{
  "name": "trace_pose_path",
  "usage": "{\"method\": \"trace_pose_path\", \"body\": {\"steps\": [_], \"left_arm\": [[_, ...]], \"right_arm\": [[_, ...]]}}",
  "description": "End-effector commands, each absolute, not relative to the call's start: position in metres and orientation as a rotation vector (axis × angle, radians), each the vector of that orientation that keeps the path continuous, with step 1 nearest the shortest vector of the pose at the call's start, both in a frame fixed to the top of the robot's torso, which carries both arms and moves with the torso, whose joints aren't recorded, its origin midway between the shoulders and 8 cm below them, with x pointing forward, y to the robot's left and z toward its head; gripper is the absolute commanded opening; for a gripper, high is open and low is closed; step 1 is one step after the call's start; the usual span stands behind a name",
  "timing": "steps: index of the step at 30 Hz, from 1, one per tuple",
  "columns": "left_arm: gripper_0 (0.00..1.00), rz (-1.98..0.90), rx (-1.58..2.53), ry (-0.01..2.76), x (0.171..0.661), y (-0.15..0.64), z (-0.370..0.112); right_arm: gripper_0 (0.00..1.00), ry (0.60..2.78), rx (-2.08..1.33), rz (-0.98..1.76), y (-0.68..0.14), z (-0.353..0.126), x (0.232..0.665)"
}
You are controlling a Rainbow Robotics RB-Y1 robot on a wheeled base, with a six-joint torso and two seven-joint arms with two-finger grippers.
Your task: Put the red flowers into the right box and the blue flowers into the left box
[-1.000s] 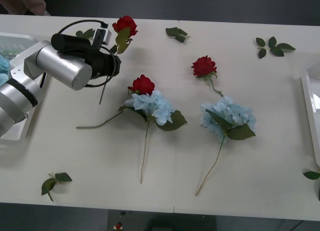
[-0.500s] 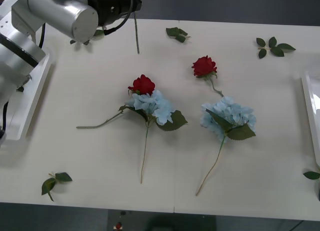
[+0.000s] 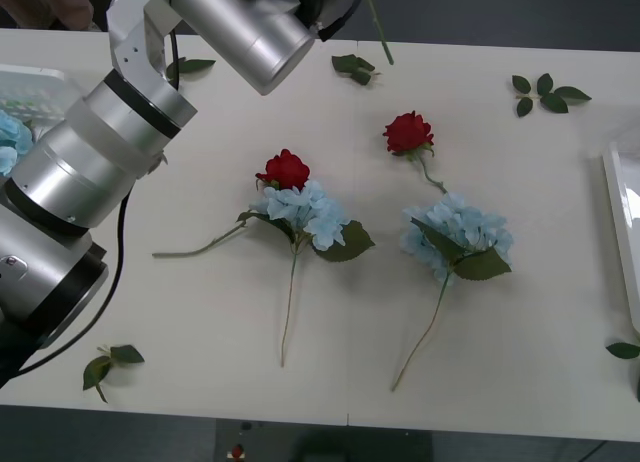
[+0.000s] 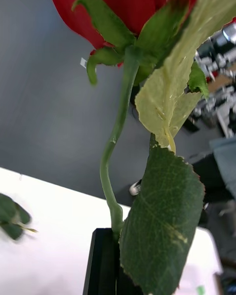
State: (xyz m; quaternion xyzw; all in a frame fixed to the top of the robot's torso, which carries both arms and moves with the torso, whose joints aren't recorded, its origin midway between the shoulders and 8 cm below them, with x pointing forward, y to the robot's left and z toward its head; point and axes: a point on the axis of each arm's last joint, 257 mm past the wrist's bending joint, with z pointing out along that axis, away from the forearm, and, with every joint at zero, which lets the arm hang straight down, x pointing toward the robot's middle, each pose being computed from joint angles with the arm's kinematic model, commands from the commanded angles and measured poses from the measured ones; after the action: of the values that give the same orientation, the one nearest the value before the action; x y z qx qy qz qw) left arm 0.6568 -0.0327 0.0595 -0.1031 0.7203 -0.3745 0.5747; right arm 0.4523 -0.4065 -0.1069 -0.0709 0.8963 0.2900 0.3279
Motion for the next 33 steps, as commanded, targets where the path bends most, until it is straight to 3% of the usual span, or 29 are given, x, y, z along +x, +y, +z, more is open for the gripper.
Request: {"method": "trace_pose_path", "body": {"steps": [1,16,33], "left_arm": [[0.0,-0.978,-0.279,1.612,0.632,-0.072,0.096],[0.0,-1.266,-0.387,1.572,0.579,-0.15,0.088],[0.0,-1.435,-0.43,1.569,0.545,-0.179,0.092]], "right_arm": [[1.0,2.204,-0.449,0.744,-0.386,-0.059,0.452],[1.0,1.915,-0.668,0.979,-0.305,0.01,0.455],[1.0,1.88,-0.63,1.067,-0.231,0.045,0.498]]}}
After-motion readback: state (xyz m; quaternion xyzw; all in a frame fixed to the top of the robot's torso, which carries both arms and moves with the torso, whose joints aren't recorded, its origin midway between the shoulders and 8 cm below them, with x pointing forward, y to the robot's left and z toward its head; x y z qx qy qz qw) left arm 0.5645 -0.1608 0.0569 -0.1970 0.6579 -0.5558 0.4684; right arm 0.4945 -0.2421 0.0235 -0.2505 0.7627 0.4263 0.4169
